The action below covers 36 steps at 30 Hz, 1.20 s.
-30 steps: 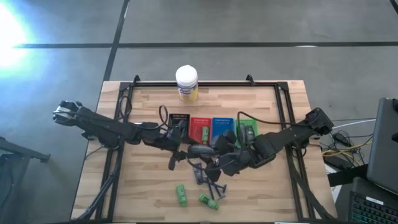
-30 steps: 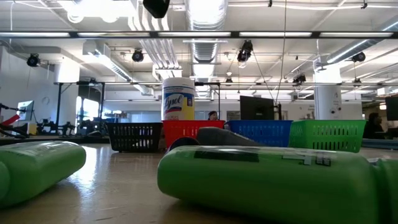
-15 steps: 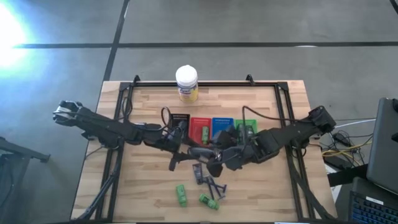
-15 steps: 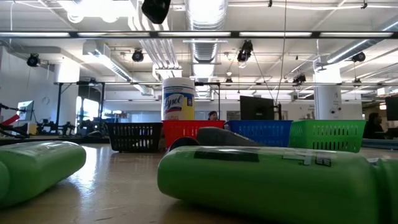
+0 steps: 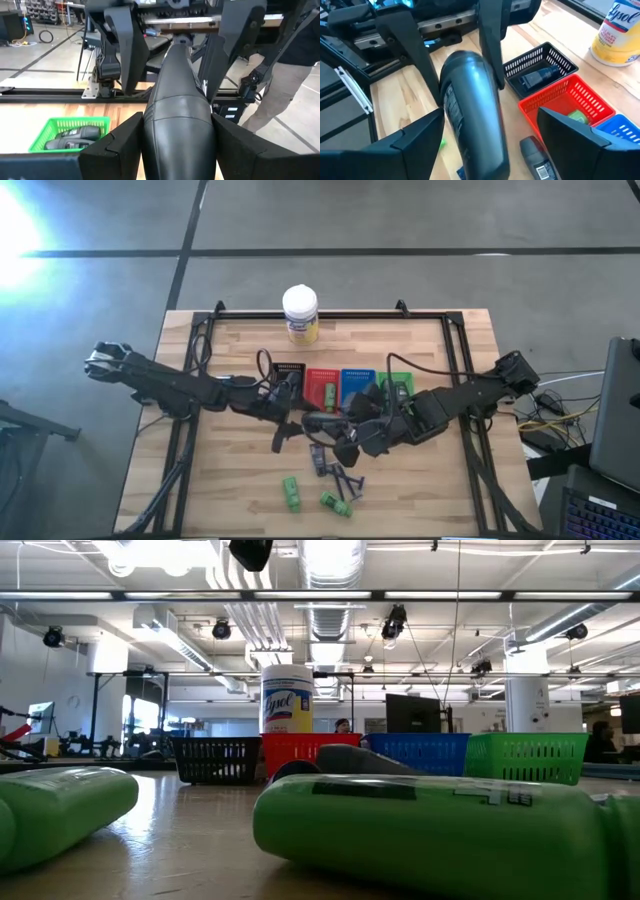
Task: Pick & Place Travel size toiletries
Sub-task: Put the gray deodorant into the green basket
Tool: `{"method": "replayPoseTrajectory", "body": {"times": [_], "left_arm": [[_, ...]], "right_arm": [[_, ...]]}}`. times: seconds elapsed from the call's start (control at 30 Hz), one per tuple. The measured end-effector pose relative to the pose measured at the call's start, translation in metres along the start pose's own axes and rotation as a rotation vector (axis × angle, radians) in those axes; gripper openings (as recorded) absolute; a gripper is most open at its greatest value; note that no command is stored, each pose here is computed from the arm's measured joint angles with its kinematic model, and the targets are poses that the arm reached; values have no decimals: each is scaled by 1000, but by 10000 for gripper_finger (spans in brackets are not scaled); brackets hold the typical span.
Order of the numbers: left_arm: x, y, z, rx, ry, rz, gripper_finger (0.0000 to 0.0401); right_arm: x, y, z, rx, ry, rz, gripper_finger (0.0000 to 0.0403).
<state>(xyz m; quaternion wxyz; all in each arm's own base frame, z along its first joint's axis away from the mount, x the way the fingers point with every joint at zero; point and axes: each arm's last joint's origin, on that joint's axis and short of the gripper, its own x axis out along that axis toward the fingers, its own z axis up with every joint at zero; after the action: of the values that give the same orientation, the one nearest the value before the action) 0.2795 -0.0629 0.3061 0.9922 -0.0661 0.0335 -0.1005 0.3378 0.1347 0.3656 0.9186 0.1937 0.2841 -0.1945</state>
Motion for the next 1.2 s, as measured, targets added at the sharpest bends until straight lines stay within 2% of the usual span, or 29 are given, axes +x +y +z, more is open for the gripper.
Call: {"method": "replayPoseTrajectory", "body": {"times": [0.43,0.7,0.9,1.0,1.2], "left_arm": [[0,1,0,7,-2,9,206],[0,1,-3,18,24,25,207],[0,3,-3,41,20,64,254],[0,2,-2,41,17,67,253],[0,2,-2,41,19,56,207]], "right_arm": [[1,0,1,3,-6,5,247],[1,0,1,7,-7,9,174],[2,0,1,7,-5,6,111],[2,0,1,8,4,15,108],[2,0,0,19,17,26,118]]}}
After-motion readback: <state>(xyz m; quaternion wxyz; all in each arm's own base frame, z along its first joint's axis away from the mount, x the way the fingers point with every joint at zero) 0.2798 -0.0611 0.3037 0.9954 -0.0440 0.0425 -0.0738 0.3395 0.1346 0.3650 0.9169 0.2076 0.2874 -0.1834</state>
